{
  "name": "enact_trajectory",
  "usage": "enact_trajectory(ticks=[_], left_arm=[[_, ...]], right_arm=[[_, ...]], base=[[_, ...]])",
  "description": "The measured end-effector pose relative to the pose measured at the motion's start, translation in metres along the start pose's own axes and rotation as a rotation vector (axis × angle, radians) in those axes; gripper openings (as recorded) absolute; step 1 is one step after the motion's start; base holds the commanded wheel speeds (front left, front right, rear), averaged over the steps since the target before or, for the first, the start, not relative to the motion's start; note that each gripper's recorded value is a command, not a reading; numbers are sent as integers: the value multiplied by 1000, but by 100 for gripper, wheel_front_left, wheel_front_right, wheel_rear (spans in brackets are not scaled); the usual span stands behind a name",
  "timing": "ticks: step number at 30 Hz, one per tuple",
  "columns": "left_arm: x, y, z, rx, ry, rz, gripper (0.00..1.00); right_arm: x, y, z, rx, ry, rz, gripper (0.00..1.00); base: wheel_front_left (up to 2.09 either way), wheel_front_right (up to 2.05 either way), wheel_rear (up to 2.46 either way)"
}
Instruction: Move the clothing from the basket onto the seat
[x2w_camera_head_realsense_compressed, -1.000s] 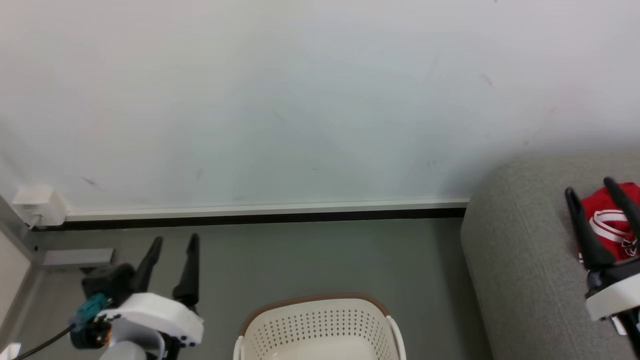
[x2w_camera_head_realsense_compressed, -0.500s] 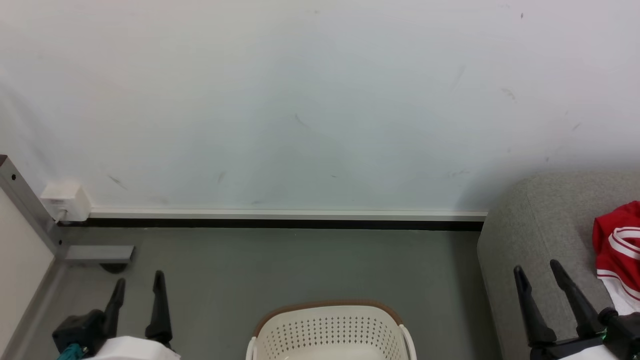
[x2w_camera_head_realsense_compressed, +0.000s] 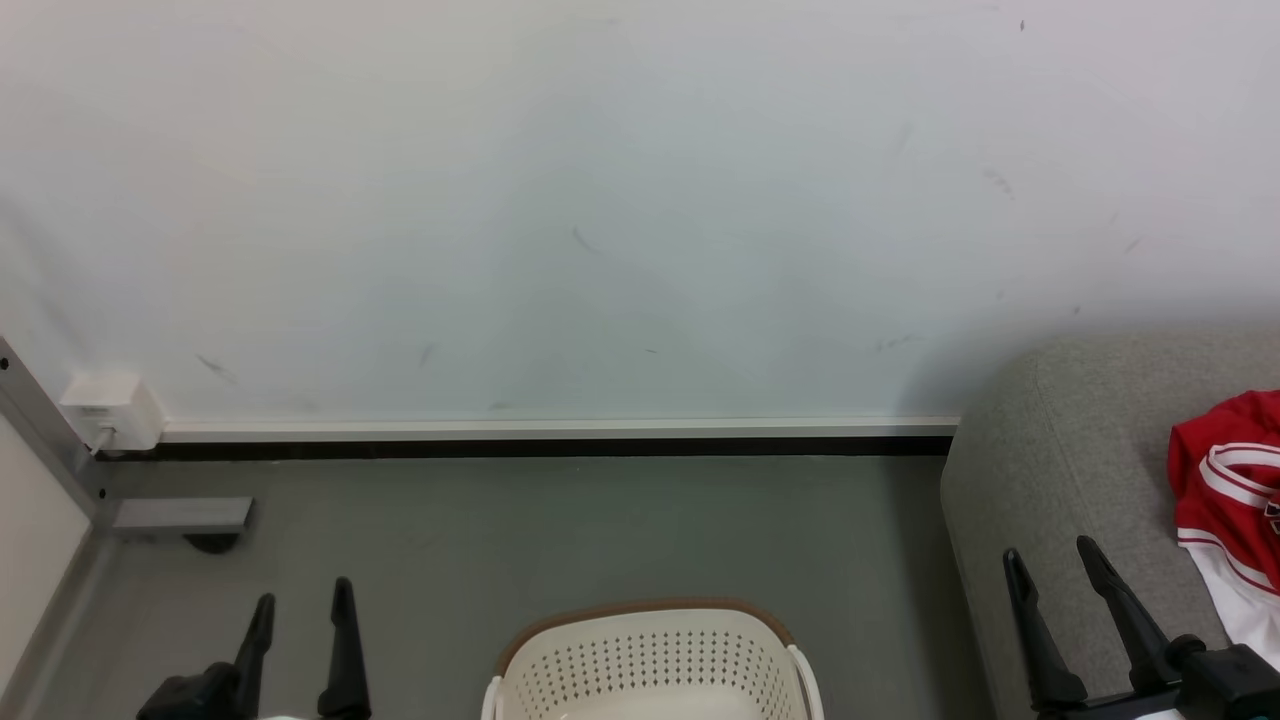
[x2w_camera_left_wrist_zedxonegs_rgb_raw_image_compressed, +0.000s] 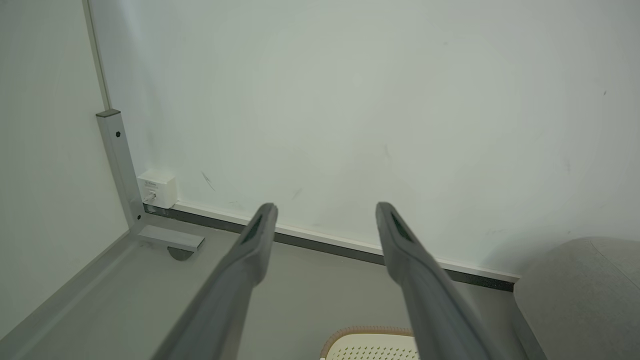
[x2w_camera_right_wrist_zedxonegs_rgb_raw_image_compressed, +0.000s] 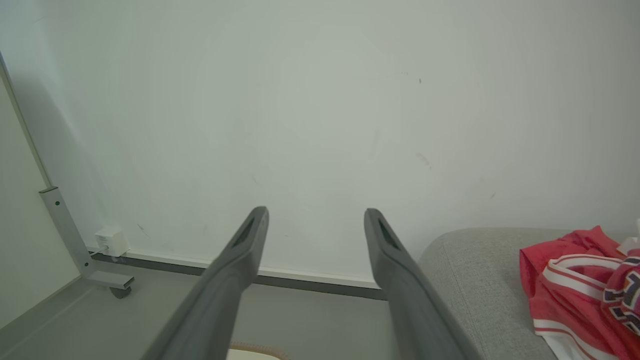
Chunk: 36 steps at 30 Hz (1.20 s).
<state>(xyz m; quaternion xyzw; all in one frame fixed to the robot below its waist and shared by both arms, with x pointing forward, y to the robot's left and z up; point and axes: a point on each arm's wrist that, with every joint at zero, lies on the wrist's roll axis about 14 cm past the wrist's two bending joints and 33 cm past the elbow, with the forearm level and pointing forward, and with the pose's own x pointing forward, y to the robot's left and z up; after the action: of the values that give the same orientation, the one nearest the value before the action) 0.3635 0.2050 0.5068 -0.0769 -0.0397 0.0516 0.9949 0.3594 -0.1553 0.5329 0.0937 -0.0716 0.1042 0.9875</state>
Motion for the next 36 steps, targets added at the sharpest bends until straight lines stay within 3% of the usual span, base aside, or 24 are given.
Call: enact_trajectory(ticks=[29,30,36], left_arm=[[2,2,-6,-13,14,-8,100],[1,2,-9,-14,23,-8,0],[-8,5,-31,-52,103,15,0]], right_arm=[[-5,-5,-4,21,12,-27,100],[-6,-5,-7,23,18,-29,0],[-14,-7,-25,74,78,-57,0]], base=[[0,0,0],[0,0,0],[0,0,0]])
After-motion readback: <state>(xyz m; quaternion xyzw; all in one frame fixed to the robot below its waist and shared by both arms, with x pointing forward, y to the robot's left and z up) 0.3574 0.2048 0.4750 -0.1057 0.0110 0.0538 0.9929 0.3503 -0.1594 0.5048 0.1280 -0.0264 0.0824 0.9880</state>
